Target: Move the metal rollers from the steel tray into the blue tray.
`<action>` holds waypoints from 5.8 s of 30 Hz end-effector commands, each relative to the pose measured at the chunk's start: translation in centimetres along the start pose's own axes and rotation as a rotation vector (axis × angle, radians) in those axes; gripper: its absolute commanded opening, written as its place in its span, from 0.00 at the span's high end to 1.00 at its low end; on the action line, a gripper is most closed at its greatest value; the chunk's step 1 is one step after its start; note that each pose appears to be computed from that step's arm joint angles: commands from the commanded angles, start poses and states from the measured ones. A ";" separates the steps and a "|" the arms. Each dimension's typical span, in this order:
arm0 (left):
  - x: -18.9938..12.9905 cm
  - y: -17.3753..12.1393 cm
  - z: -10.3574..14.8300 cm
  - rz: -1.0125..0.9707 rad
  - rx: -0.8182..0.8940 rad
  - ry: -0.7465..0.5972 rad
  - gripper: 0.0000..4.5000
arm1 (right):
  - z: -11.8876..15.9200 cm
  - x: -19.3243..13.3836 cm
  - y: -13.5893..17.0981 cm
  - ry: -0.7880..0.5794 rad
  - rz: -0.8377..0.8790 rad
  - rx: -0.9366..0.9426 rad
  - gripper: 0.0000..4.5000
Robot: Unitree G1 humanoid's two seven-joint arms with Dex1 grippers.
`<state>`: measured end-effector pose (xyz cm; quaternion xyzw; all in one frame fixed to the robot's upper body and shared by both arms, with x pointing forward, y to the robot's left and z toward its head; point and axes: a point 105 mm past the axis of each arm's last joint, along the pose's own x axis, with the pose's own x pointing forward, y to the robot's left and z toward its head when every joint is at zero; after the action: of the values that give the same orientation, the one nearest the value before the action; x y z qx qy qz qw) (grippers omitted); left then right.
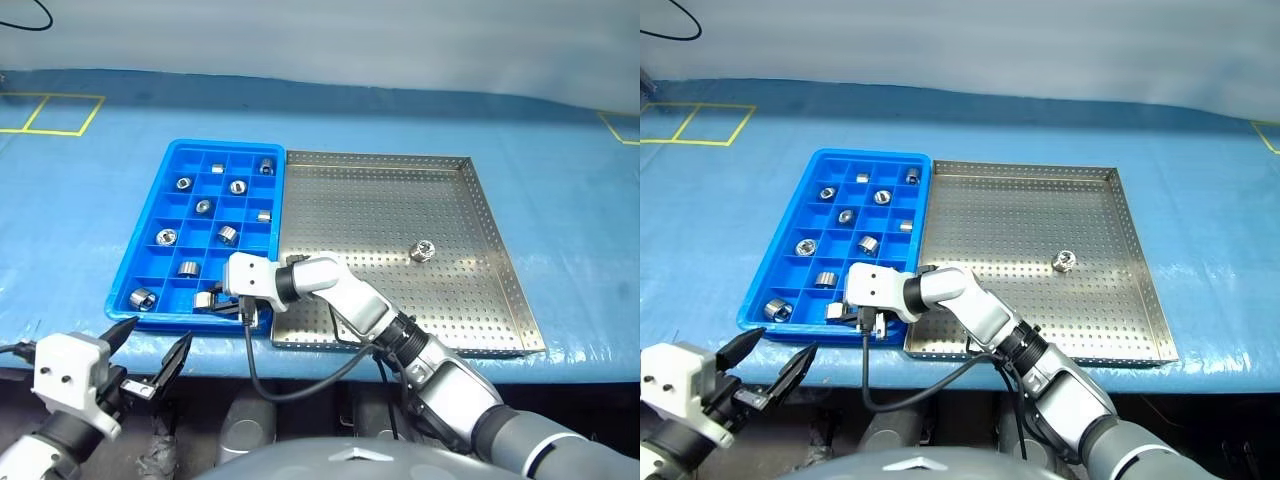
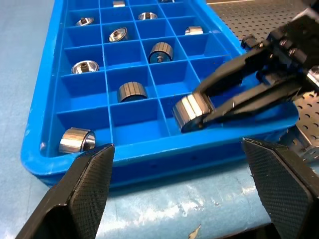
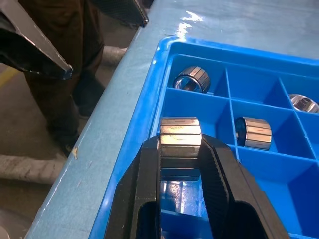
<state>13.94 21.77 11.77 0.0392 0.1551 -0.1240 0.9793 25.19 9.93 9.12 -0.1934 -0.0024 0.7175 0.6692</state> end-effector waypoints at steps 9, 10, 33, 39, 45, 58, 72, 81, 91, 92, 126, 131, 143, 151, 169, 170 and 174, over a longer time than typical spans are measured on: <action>3.1 -1.0 1.4 -0.107 0.031 -0.060 0.00 | 5.8 -4.6 -4.1 -0.157 -0.292 -0.155 0.55; 3.5 -1.2 1.7 -0.123 0.033 -0.071 0.00 | 6.1 -5.6 -4.9 -0.155 -0.345 -0.160 0.55; 10.8 -5.6 5.1 -0.426 0.073 -0.186 0.00 | -7.7 -26.0 -6.5 0.374 -1.111 0.270 0.55; 11.1 -5.6 5.1 -0.442 0.087 -0.181 0.00 | -8.9 -26.4 -5.9 0.336 -1.147 0.382 0.55; 11.1 -5.4 4.8 -0.438 0.092 -0.169 0.00 | -9.3 -25.8 -5.5 0.284 -1.133 0.444 0.55; 11.2 -5.3 4.7 -0.430 0.096 -0.163 0.00 | -10.1 -26.6 -5.7 0.264 -1.203 0.497 0.36; 11.2 -5.0 4.5 -0.417 0.098 -0.160 0.00 | -11.6 -24.9 -5.2 0.224 -1.150 0.606 0.36; 11.2 -4.8 4.5 -0.403 0.103 -0.160 0.00 | -11.8 -24.9 -5.6 0.214 -1.169 0.598 0.55; 10.0 -2.4 4.7 -0.298 0.101 -0.166 0.00 | -2.6 -20.4 -6.9 0.048 -0.909 0.294 0.60; 9.7 -1.7 4.6 -0.268 0.105 -0.160 0.00 | -1.5 -19.3 -6.8 0.026 -0.852 0.265 0.60; 4.4 -0.2 2.4 -0.062 0.064 -0.088 0.00 | 0.5 -3.6 -4.6 -0.045 -0.282 0.206 0.39; 4.7 -0.3 2.6 -0.074 0.070 -0.092 0.00 | 1.1 -4.1 -5.0 -0.079 -0.327 0.174 0.10; 8.2 -2.9 5.0 -0.247 0.071 -0.207 0.00 | 6.0 -12.5 -9.1 -0.342 -0.749 0.046 0.10; 12.1 -5.6 6.9 -0.418 0.119 -0.293 0.00 | 1.5 -21.3 -8.8 -0.083 -0.946 0.052 0.10; 15.8 -8.8 8.1 -0.522 0.170 -0.348 0.00 | -2.7 -25.3 -6.2 0.086 -1.098 0.133 0.00; 15.8 -8.9 8.2 -0.523 0.172 -0.358 0.00 | -2.7 -25.4 -6.2 0.082 -1.110 0.130 0.00; 16.1 -9.1 8.6 -0.479 0.206 -0.424 0.00 | -2.6 -26.3 -6.6 0.078 -1.177 0.064 0.00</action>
<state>28.98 8.59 13.68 0.0576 -0.0288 -0.3750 0.9248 32.95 -14.55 14.34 -0.1521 -0.0300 0.2379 0.9588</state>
